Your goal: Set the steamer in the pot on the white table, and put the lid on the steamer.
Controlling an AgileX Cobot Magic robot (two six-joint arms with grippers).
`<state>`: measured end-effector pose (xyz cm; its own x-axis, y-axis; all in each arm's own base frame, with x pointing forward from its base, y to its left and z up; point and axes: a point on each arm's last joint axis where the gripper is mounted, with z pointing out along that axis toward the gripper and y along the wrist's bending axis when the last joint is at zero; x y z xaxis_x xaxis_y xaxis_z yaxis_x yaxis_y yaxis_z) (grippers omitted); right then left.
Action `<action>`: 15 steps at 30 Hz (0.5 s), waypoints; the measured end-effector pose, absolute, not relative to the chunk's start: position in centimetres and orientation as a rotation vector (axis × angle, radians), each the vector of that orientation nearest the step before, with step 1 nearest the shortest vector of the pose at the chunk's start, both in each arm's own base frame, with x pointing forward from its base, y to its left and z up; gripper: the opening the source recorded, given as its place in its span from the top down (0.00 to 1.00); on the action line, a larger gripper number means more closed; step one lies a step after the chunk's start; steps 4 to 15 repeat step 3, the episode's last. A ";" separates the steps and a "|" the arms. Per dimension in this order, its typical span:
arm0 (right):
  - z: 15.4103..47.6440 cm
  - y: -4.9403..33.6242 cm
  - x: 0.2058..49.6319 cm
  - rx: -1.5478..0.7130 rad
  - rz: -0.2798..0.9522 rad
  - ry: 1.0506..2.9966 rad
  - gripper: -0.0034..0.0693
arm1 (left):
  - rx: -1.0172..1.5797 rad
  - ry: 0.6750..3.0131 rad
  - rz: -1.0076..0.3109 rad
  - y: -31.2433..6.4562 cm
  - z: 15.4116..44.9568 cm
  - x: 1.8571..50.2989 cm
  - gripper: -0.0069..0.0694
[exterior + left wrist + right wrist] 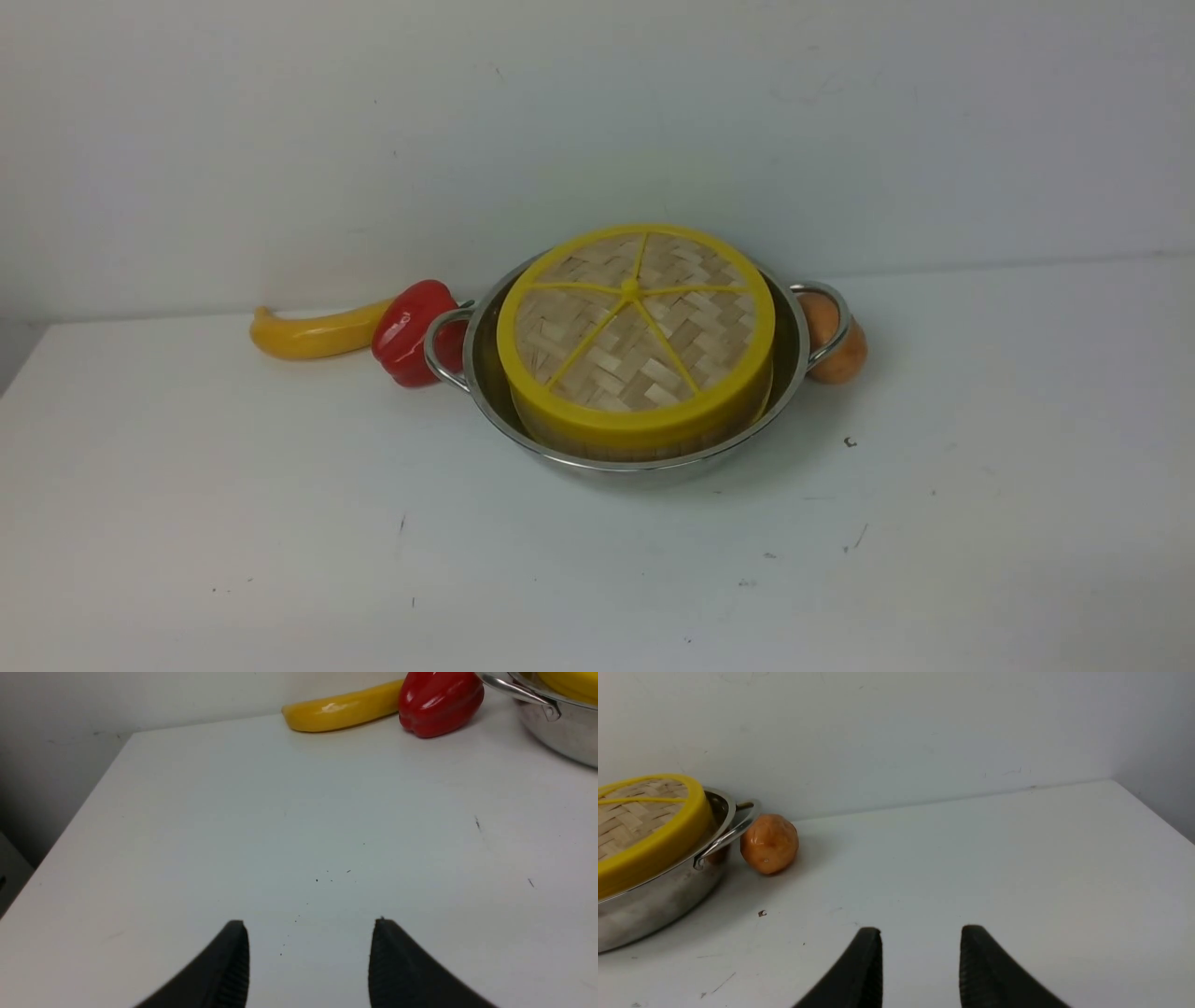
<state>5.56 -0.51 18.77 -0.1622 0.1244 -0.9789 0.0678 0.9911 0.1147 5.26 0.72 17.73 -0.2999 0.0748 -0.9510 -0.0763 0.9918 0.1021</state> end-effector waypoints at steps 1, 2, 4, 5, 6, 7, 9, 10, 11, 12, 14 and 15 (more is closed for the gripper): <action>18.8 -0.5 5.6 0.144 0.050 1.735 0.61 | -0.001 1.870 0.149 0.7 17.7 5.3 0.48; 18.8 -0.5 5.6 0.144 0.050 1.735 0.61 | -0.001 1.870 0.149 0.7 17.7 5.3 0.48; 18.8 -0.5 5.6 0.144 0.050 1.735 0.61 | -0.001 1.870 0.149 0.7 17.7 5.3 0.48; 18.8 -0.5 5.6 0.144 0.050 1.735 0.61 | -0.001 1.870 0.149 0.7 17.7 5.3 0.48; 18.8 -0.5 5.6 0.144 0.050 1.735 0.61 | -0.001 1.870 0.149 0.7 17.7 5.3 0.48; 18.8 -0.5 5.6 0.144 0.050 1.735 0.61 | -0.001 1.870 0.149 0.7 17.7 5.3 0.48; 18.8 -0.5 5.6 0.144 0.050 1.735 0.61 | -0.001 1.870 0.149 0.7 17.7 5.3 0.48; 18.8 -0.5 5.6 0.144 0.050 1.735 0.61 | -0.001 1.870 0.149 0.7 17.7 5.3 0.48; 18.8 -0.5 5.6 0.144 0.050 1.735 0.61 | -0.001 1.870 0.149 0.7 17.7 5.3 0.48; 18.8 -0.5 5.6 0.144 0.050 1.735 0.61 | -0.001 1.870 0.149 0.7 17.7 5.3 0.48; 18.8 -0.5 5.6 0.144 0.050 1.735 0.61 | -0.001 1.870 0.149 0.7 17.7 5.3 0.48; 18.8 -0.5 5.6 0.144 0.050 1.735 0.61 | -0.001 1.870 0.149 0.7 17.7 5.3 0.48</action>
